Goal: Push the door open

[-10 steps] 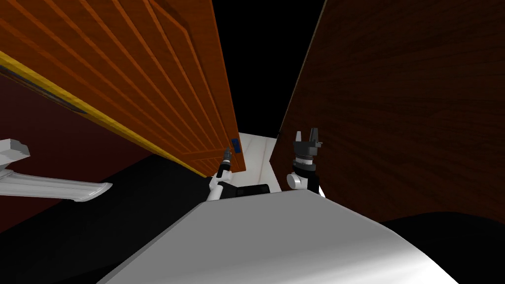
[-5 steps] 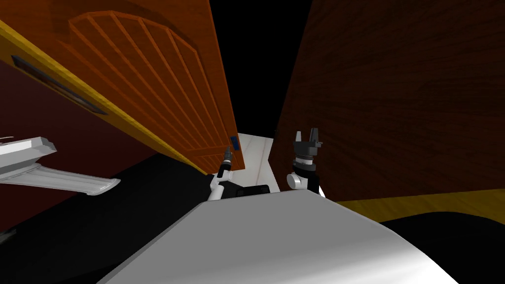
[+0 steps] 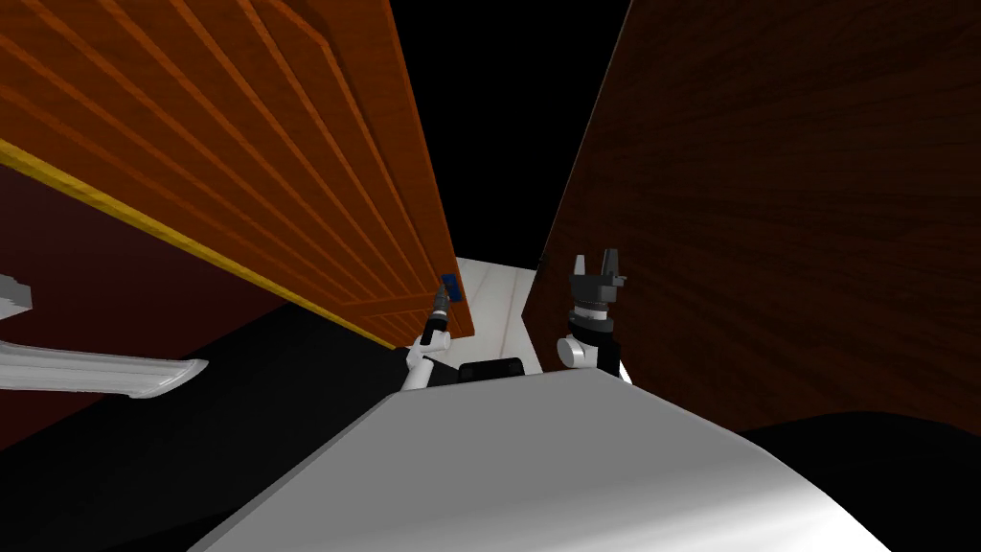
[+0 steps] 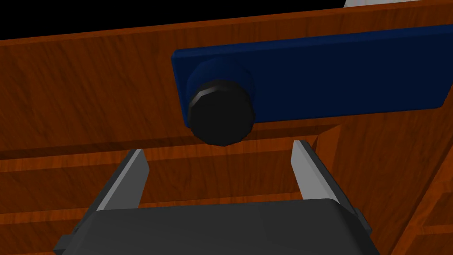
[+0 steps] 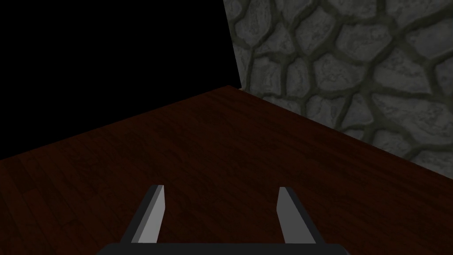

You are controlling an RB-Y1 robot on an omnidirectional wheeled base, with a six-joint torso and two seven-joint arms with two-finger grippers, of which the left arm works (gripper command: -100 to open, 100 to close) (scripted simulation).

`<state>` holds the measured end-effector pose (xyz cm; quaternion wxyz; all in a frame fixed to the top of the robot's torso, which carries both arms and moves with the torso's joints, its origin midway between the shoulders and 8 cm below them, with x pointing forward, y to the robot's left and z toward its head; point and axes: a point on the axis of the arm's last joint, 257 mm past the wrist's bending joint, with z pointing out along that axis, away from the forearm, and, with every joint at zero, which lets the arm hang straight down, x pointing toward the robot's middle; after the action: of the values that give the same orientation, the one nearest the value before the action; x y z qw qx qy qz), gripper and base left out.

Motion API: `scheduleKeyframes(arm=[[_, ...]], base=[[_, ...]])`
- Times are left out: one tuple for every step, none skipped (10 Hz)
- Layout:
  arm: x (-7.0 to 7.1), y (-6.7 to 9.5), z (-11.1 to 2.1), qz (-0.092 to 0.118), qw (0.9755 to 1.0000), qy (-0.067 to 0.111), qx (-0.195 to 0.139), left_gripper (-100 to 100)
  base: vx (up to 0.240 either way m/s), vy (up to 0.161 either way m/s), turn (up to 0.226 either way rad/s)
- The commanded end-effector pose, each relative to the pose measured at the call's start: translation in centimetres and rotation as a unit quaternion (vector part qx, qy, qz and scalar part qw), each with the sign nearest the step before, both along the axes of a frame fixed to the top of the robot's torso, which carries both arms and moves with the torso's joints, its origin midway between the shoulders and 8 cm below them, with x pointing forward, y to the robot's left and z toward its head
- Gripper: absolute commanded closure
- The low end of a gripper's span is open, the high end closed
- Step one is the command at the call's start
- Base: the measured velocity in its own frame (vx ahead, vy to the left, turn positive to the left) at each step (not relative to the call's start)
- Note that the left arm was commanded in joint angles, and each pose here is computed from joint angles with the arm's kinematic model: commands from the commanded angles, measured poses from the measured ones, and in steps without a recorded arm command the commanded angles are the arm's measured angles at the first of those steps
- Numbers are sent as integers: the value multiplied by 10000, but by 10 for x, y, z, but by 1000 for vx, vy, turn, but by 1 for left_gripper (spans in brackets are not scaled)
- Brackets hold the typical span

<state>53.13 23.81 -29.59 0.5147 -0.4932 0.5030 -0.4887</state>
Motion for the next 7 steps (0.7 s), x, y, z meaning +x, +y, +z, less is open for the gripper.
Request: scheduleKeyframes(arm=[[1, -1, 0, 18, 10000, -13, -25, -100], [2, -2, 0, 26, 10000, -19, -56, -100], [2, -2, 0, 20, 10000, -14, -40, -100], [2, -2, 0, 20, 10000, -14, -40, 100], [2, -2, 0, 20, 10000, -14, -40, 100], [2, -2, 0, 20, 10000, -14, -40, 100], [2, -2, 0, 20, 10000, -14, -40, 100]], base=[[212, -16, -20], [201, -7, -17], [93, -1, -2], [-12, -1, 4], [-31, 2, -6], [-30, 1, -3], [-21, 0, 2]])
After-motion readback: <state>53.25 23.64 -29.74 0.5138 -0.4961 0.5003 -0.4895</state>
